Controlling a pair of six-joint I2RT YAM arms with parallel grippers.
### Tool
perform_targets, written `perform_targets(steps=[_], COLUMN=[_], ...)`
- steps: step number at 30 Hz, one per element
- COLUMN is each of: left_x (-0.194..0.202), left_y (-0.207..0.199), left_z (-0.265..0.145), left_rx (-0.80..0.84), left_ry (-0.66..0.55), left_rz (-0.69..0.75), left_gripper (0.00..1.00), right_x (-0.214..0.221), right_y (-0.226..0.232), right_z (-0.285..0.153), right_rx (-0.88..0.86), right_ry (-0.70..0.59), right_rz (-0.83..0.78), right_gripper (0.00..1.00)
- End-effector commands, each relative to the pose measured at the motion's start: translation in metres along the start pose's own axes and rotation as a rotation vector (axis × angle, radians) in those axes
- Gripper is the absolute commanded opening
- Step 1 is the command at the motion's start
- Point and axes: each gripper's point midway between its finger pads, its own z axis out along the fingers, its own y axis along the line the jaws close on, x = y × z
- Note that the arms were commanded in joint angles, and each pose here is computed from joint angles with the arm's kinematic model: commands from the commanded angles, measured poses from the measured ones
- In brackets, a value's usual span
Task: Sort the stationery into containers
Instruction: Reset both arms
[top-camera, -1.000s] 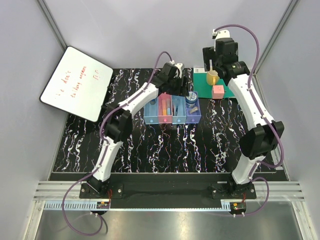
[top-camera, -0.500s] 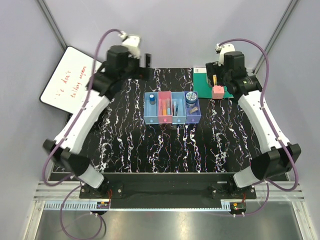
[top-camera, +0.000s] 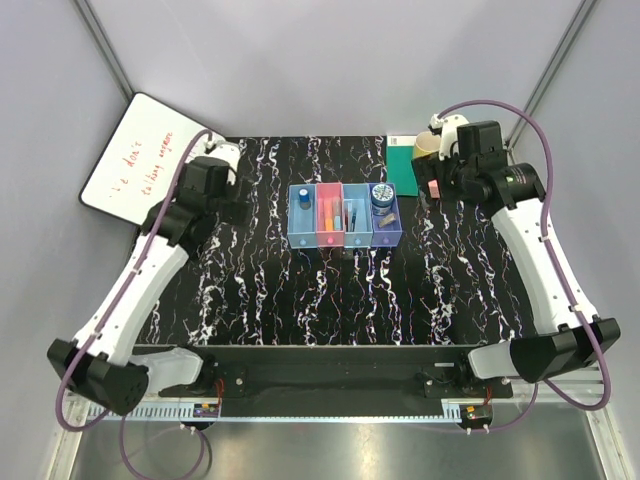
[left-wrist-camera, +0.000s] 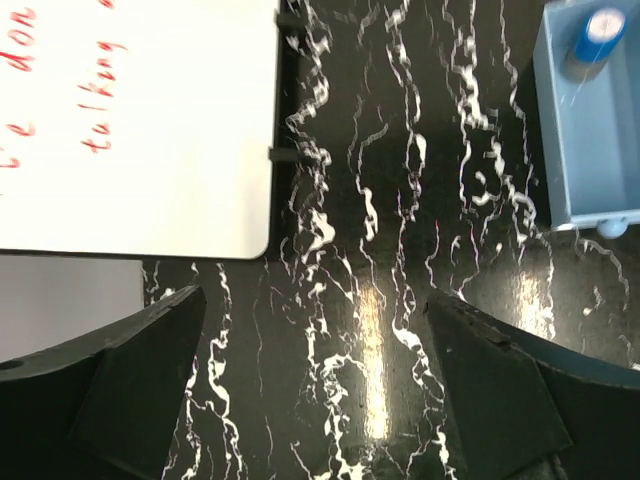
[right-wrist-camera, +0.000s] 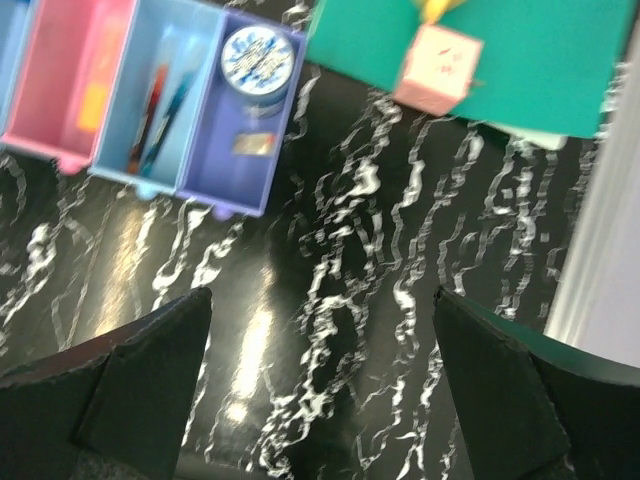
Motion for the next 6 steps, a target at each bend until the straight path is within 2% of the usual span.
perform_targets(steps=[1,6], left_x=[-0.0254,-0.0280], left_y=[0.0227,0.0327], left_z=[-0.0220,-0.0250], left_rx=[-0.059,-0.090], left_ry=[-0.129,-0.142], left_rz=[-0.082,-0.110], left_gripper=[0.99,0.99], right_x=[0.0151,0.0216], right_y=[0.0256,0.0225], right_z=[-0.0202,-0.0235], right_rx=[-0.139,-0.121], right_ry=[0.019,0.022], right_rz=[0.004,-0.003], right_gripper=[1.00,1.00])
